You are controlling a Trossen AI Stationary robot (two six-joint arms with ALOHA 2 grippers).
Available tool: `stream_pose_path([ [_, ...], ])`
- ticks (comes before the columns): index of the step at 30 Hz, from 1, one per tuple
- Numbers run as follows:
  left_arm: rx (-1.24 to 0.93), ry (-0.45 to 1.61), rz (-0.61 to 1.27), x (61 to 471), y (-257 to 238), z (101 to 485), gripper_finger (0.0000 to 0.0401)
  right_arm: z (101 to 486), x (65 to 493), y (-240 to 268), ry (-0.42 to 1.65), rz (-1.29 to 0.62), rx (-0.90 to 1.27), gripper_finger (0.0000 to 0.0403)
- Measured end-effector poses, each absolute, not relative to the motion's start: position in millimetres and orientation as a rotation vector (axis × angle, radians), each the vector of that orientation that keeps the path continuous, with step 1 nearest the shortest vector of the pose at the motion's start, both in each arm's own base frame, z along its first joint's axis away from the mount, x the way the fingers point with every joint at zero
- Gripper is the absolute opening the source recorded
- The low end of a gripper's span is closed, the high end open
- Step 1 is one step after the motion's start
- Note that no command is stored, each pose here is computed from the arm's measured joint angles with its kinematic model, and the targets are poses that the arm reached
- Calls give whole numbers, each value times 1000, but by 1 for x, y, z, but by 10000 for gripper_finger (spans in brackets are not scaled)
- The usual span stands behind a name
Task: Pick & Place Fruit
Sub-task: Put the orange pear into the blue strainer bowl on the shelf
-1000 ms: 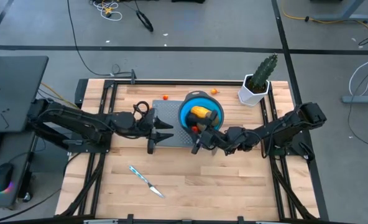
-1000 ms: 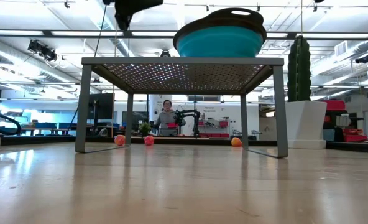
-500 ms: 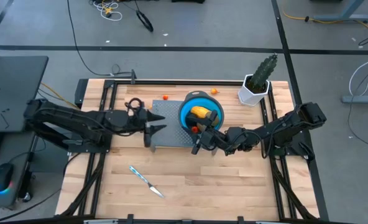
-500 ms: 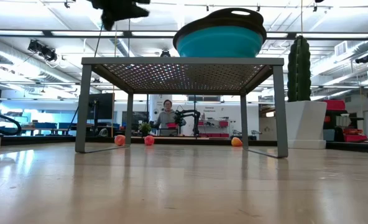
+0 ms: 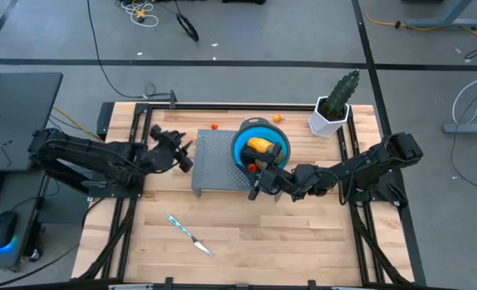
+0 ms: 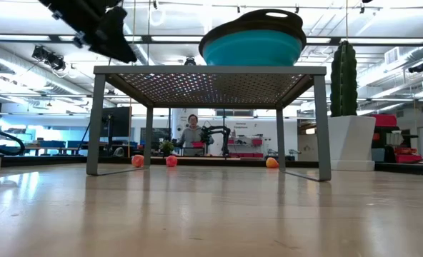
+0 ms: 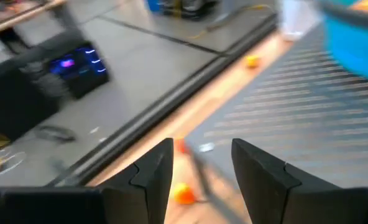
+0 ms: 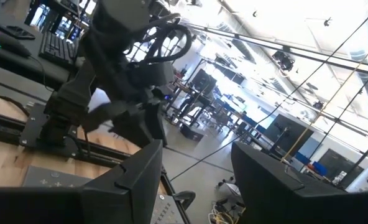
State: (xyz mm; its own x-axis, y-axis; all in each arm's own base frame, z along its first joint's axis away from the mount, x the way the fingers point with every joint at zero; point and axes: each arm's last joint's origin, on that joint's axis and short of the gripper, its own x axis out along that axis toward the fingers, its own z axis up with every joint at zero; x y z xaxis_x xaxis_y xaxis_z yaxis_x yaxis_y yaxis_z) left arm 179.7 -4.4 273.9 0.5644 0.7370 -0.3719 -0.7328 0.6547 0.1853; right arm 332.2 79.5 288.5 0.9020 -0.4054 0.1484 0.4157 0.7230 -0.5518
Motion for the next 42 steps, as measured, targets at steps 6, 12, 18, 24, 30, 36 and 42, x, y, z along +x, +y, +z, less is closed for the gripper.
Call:
stream_pose_path([
  [6,47,462,968,168,-1,271,174,289,332,80,-18,-453,-613,202],
  [12,60,527,891,163,-2,257,173,289,332,80,-22,-446,-609,202],
  [18,25,599,695,166,-7,248,156,289,332,80,-25,-448,-608,202],
  [24,9,588,639,167,-12,252,140,289,332,80,-29,-449,-605,202],
  [30,115,701,698,158,-5,241,121,289,332,80,-30,-448,-603,202],
  [36,49,750,734,144,21,209,95,289,332,82,-40,-425,-598,202],
  [42,-147,510,652,139,46,206,62,290,332,82,-41,-426,-597,202],
])
